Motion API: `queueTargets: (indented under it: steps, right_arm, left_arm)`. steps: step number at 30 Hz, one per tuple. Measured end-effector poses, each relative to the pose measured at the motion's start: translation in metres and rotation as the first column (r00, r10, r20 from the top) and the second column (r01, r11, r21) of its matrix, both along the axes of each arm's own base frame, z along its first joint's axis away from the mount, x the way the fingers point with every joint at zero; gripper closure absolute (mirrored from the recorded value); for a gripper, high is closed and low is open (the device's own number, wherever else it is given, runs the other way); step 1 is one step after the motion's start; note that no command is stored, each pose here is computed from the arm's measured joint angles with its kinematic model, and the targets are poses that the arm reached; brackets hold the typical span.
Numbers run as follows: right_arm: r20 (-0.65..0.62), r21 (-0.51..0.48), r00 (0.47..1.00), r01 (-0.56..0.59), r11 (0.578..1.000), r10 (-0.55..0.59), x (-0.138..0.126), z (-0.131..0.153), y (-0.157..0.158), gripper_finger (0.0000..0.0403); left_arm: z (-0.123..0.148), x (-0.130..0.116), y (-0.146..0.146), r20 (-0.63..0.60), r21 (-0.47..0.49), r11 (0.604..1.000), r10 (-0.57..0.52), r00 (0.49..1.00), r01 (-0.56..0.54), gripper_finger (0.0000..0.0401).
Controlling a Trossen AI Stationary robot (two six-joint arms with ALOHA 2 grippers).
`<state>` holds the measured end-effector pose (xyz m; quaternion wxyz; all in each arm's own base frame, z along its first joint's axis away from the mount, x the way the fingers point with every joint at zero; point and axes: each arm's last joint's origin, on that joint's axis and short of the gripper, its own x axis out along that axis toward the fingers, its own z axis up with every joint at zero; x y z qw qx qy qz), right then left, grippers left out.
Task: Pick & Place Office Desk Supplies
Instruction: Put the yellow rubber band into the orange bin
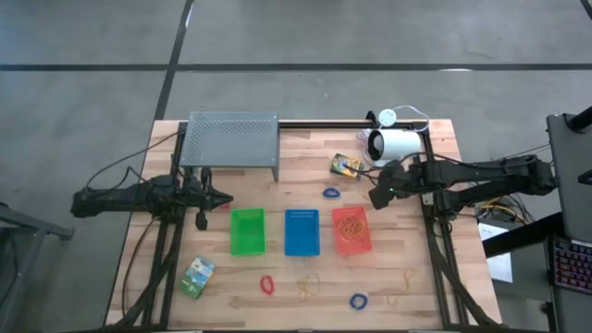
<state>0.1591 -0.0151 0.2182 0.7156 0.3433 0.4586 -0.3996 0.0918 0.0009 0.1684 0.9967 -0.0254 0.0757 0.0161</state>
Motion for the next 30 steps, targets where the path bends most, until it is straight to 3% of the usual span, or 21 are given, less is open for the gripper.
queueTargets:
  steps: [11, 21, 30]
  right_arm:
    - [-0.058, 0.127, 0.998, 0.019, 0.992, -0.011, 0.019, -0.021, -0.016, 0.0251]
    - [-0.123, 0.205, 0.992, 0.015, 0.979, 0.011, 0.035, -0.044, -0.028, 0.0239]
    - [-0.17, 0.253, 0.985, 0.022, 0.967, 0.022, 0.045, -0.063, -0.037, 0.0253]
  left_arm:
    - [0.0, 0.0, 0.0, 0.0, 0.0, 1.0, 0.0, 1.0, 0.0, 0.0373]
    - [0.0, 0.0, 0.0, 0.0, 0.0, 1.0, 0.0, 1.0, 0.0, 0.0373]
    - [0.0, 0.0, 0.0, 0.0, 0.0, 1.0, 0.0, 1.0, 0.0, 0.0373]
